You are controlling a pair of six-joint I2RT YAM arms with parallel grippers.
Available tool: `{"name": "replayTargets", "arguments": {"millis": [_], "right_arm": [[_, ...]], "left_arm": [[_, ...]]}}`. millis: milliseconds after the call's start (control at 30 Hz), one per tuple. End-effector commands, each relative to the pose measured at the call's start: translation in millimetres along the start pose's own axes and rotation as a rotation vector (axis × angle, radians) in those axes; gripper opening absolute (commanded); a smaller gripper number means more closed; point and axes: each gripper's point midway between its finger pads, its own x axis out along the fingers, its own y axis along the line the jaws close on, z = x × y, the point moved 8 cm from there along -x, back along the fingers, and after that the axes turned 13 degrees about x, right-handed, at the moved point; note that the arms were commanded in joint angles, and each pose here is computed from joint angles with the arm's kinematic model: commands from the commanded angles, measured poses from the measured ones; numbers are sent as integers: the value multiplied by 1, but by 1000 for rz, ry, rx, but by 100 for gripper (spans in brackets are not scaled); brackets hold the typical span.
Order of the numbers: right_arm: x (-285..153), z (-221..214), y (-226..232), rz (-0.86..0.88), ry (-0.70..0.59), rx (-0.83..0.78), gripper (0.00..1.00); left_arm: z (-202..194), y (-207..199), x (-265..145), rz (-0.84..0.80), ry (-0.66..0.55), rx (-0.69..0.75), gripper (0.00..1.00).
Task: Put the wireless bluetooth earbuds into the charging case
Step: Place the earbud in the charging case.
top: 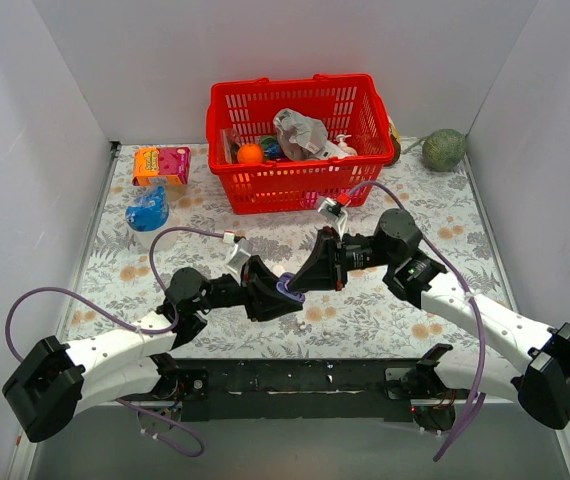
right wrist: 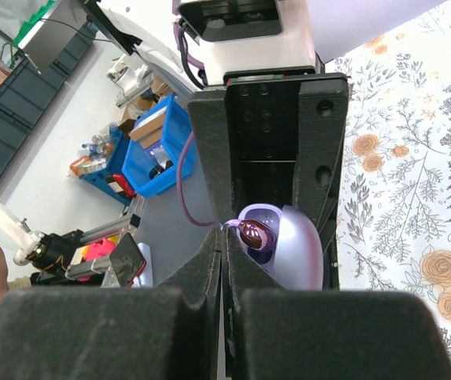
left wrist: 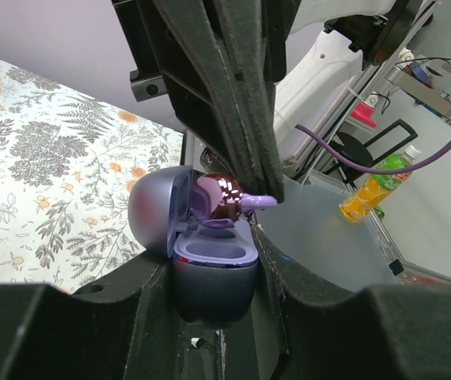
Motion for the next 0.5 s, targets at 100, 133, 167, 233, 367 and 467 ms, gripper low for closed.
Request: {"name": "replayTargets", "arguments": {"millis": [100, 133, 167, 233, 367, 467], "right_arm": [[4, 11, 6, -4, 4, -54, 1], [5, 12, 7, -4, 6, -57, 1], [5, 11, 6, -10, 11, -47, 1], [5, 13, 7, -17, 9, -56, 1], [5, 13, 5, -40, 15, -38, 1], [4, 15, 8, -48, 8, -49, 1]], "left_arm": [[14, -7, 6, -54, -35, 43, 0], [13, -7, 6, -54, -35, 43, 0], [14, -8, 7, -55, -39, 44, 0], [15, -8, 7, -55, -43, 45, 0], [15, -7, 7, -51, -49, 43, 0], [14, -7, 7, -43, -51, 43, 0]]}}
